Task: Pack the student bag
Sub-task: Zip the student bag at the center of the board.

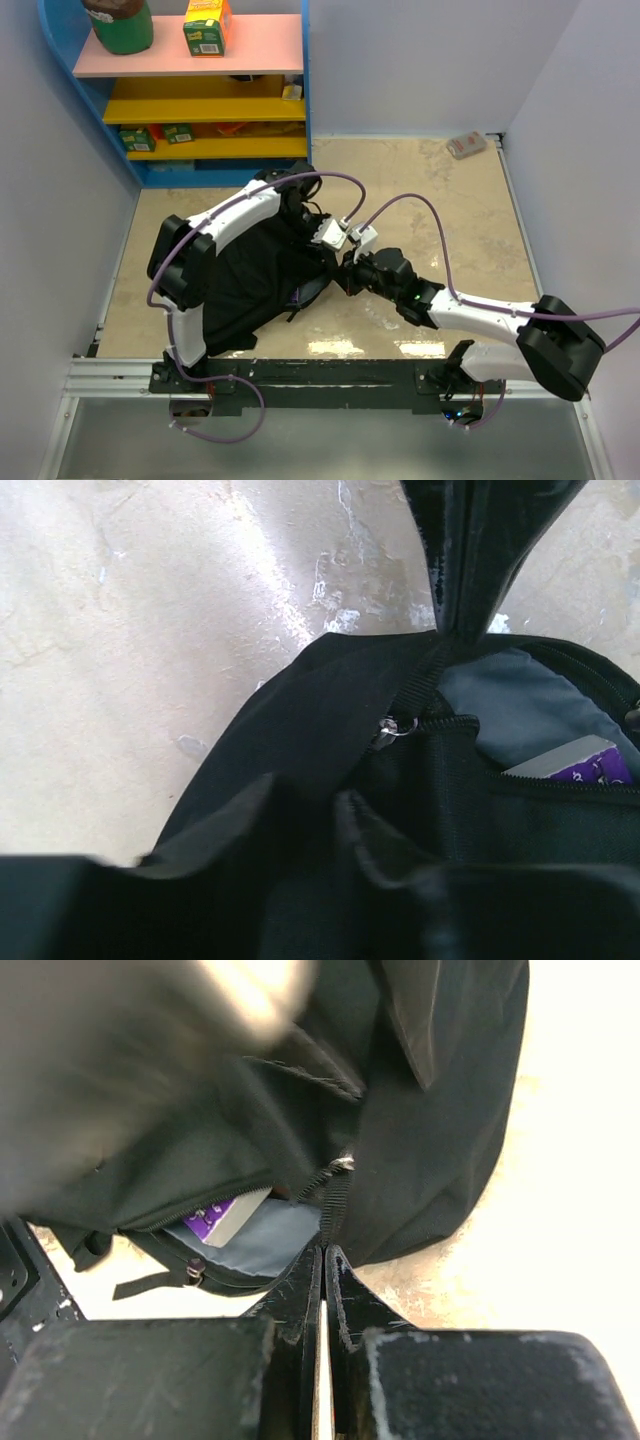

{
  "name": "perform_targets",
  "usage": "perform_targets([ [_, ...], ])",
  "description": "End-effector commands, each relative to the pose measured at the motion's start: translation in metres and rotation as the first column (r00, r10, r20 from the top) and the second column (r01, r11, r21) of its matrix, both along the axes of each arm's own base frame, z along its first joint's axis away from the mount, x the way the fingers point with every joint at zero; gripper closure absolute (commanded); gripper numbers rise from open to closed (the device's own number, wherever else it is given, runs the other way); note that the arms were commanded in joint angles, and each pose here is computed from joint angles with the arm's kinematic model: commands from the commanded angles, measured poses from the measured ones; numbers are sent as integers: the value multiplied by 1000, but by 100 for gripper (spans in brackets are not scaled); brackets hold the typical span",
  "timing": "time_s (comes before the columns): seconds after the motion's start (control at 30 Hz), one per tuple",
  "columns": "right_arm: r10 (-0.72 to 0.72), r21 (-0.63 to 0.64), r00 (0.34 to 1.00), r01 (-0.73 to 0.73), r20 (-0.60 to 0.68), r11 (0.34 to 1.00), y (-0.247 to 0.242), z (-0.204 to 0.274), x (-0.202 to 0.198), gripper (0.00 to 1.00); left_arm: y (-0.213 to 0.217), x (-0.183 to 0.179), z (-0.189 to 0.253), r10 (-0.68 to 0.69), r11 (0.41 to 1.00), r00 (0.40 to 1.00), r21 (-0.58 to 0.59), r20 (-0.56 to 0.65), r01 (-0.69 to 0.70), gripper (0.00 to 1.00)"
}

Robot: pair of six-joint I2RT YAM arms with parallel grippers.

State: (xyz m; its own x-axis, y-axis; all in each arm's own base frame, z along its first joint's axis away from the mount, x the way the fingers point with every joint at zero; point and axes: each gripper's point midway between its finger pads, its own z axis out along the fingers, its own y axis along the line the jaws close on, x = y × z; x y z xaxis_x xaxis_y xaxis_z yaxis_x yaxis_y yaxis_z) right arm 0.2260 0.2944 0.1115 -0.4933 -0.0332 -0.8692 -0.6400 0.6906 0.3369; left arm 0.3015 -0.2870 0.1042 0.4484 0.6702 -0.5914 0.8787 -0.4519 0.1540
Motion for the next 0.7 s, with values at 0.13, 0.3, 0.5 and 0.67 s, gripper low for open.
perform_targets([
  [0.13,-16,59,999,14,49,998,2,24,5,100,-9,8,6,-33,999,999,0,13,33,95],
  [0.3,-6,50,1000,5,30,999,2,16,1,100,-18,38,13,83,996,992,-44,98,-79,100],
  [0.5,20,74,1000,-20,-11,997,-4,10,-22,100,-26,98,29,285,957,921,-134,265,-258,100],
  [0.67,47,86,998,-43,-44,995,-1,2,-42,100,-29,120,33,377,925,884,-158,276,-345,100],
])
